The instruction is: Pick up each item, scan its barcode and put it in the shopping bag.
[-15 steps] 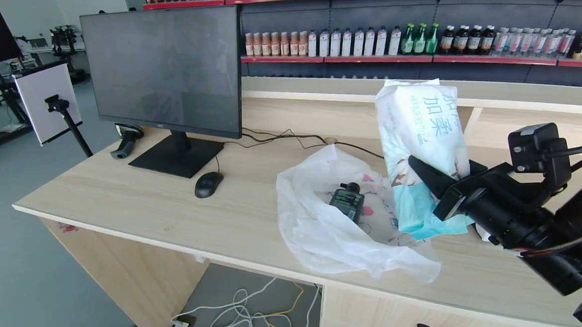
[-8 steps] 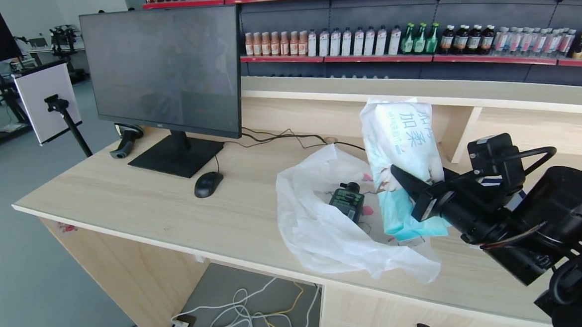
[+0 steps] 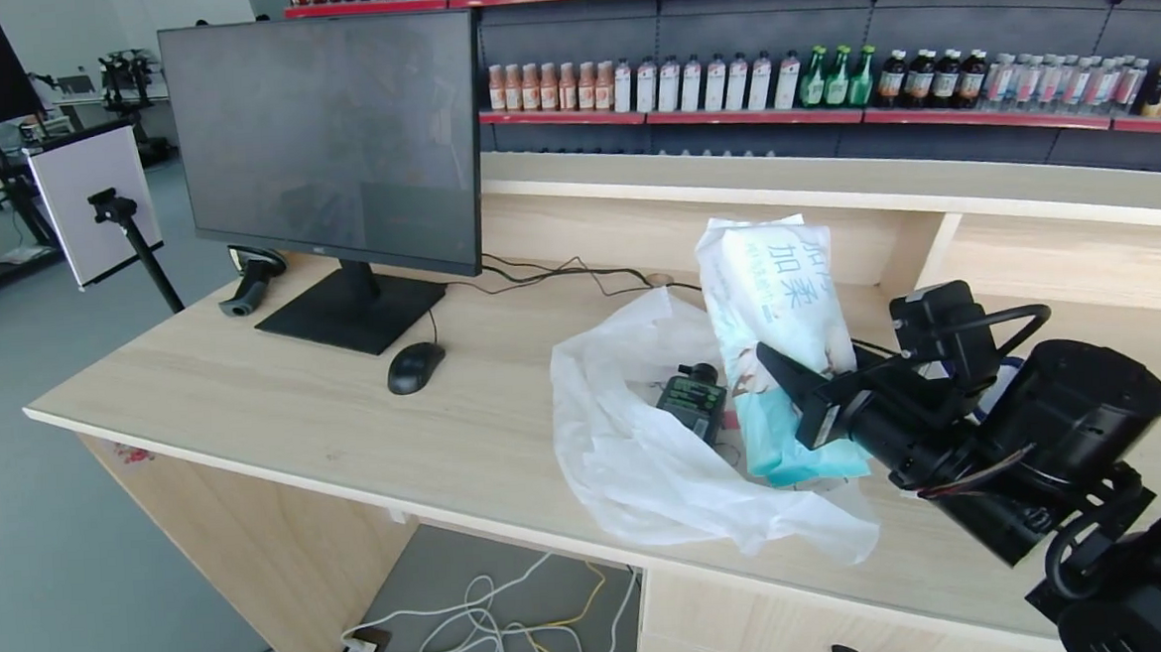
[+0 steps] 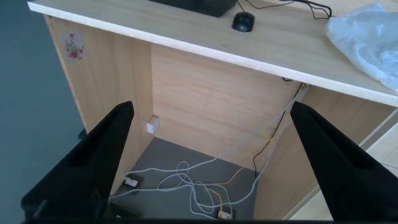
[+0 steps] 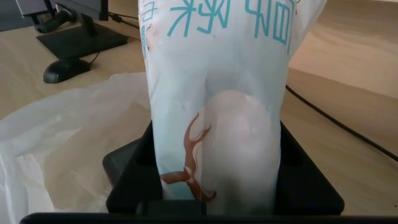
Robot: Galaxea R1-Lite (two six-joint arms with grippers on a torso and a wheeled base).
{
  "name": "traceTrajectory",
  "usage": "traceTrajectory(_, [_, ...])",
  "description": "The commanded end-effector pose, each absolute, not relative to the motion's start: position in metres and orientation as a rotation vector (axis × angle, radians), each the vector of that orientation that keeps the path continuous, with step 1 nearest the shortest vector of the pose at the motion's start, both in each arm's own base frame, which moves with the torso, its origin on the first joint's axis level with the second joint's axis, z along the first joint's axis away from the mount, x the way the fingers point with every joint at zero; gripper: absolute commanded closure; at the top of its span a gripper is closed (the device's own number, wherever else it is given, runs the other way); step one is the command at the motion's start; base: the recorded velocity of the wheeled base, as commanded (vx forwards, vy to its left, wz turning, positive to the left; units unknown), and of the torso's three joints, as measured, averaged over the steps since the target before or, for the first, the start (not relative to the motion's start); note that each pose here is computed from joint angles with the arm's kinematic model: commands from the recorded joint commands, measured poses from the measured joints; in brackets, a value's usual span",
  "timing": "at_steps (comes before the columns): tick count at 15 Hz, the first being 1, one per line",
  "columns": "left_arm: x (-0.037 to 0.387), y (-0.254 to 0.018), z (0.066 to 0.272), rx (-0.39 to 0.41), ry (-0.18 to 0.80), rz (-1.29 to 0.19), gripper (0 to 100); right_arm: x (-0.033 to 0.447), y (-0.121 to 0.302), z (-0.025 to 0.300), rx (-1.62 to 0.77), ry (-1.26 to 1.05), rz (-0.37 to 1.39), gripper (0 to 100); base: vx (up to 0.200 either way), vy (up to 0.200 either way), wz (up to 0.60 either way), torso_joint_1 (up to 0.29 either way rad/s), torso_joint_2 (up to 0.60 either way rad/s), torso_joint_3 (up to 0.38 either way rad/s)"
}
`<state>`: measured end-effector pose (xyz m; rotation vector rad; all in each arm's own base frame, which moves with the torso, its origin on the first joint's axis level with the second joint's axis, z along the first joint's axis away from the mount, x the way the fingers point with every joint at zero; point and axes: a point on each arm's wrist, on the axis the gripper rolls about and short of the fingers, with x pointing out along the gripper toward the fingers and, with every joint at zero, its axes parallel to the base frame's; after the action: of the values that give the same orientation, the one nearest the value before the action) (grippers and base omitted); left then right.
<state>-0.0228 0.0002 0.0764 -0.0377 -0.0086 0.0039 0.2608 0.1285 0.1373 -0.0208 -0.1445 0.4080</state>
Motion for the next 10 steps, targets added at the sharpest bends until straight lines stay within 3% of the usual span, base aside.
traceTrajectory(1, [-0.023, 0.000, 0.076, -0.038, -0.009, 0.004, 0, 0.262, 0.133, 0.131, -0.026, -0.124, 0.421, 100, 0.000, 0.000, 0.00, 0.000, 0.00, 0.000])
traceTrajectory(10, [-0.023, 0.000, 0.076, -0.038, -0.009, 0.004, 0, 0.251, 0.140, 0.106, -0.057, -0.020, 0.461, 100, 0.000, 0.000, 0.00, 0.000, 0.00, 0.000])
